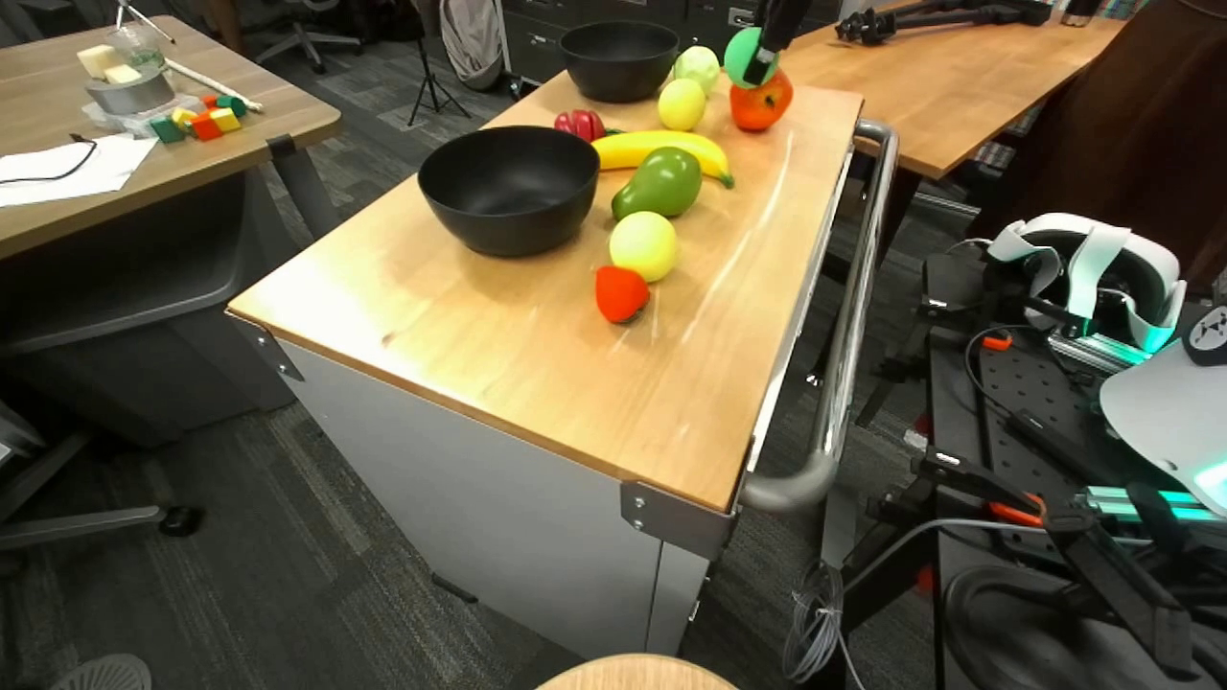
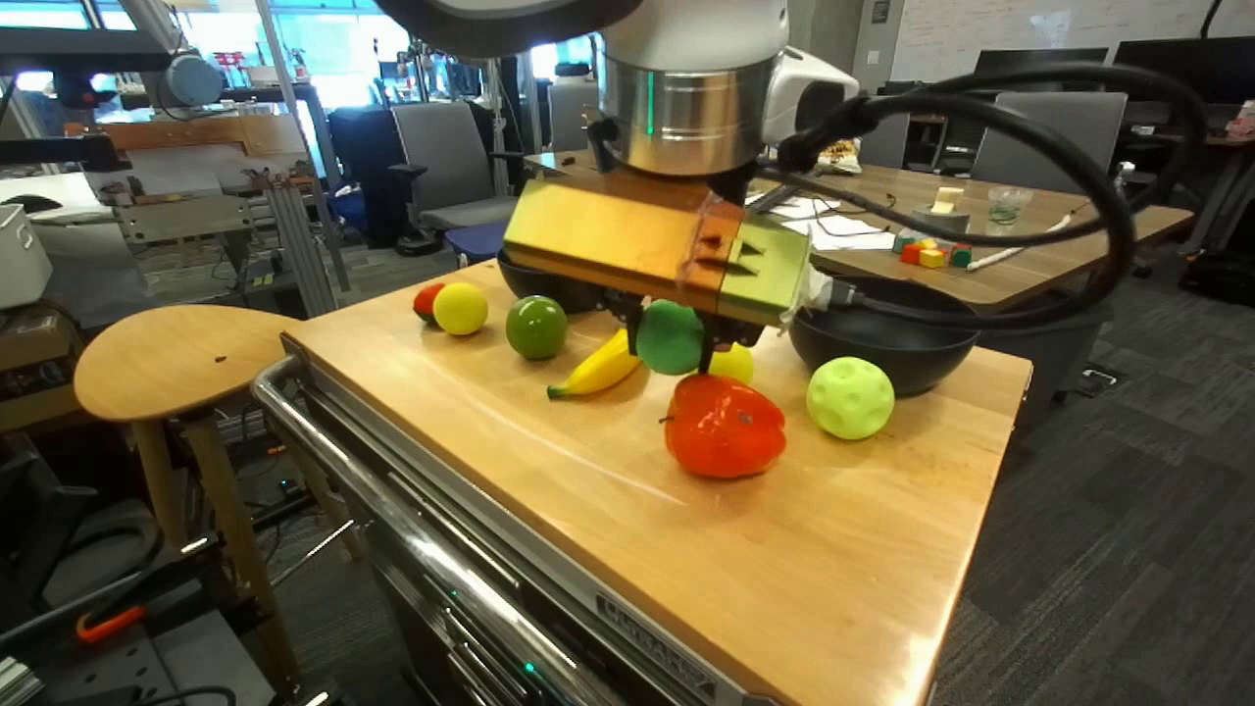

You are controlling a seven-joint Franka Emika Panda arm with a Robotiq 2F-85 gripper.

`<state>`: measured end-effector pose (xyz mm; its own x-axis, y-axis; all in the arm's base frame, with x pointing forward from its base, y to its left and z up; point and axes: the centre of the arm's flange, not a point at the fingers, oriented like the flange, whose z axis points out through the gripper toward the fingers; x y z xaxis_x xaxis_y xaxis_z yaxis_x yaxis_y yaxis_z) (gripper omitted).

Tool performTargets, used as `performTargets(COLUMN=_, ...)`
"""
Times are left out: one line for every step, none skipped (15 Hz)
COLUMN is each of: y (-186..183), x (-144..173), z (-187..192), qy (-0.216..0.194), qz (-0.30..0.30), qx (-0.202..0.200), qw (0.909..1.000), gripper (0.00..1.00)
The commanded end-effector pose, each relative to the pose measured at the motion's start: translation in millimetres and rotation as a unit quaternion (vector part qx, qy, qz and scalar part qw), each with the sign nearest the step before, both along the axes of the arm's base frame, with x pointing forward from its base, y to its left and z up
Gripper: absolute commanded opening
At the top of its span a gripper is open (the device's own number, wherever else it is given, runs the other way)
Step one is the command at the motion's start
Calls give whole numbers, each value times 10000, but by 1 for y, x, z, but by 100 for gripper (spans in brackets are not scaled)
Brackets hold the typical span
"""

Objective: Remove the fruits and vegetables from the two black bowls

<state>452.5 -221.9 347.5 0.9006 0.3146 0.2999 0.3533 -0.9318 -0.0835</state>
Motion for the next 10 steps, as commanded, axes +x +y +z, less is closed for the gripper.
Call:
performTargets(y=22, x=-51, z=5, qy=-288, qz=949, qx=-139, qw=9950, gripper=31)
performTargets(y=30, x=-58, z=5, qy=-328, qz=1214, qx=-147, qw=9920, gripper=31)
performTargets(y=40, x=-60, z=4, qy=-344, qz=1484, qx=-160, qw=9882, gripper=31)
performTargets(y=49, x=-61, z=4, qy=-385, qz=1732, qx=-189, qw=9839, gripper=31)
performTargets(y=57, x=-58, z=2, qy=-436, qz=1974, qx=-238, qw=9791, gripper=31)
performTargets(y=66, x=-54, z=0, qy=-490, qz=2216, qx=-306, qw=9734, gripper=31)
performTargets(y=73, x=-45, z=-3, qy=-542, qz=2383, qx=-401, qw=9689, gripper=31)
performTargets(y=81, x=-38, z=-4, qy=-551, qz=2484, qx=-419, qw=9662, gripper=31)
performTargets(y=86, x=-30, z=-6, qy=-536, qz=2628, qx=-409, qw=9625, gripper=31)
performTargets(y=93, x=-22, z=-10, qy=-457, qz=2754, qx=-334, qw=9597, gripper=31)
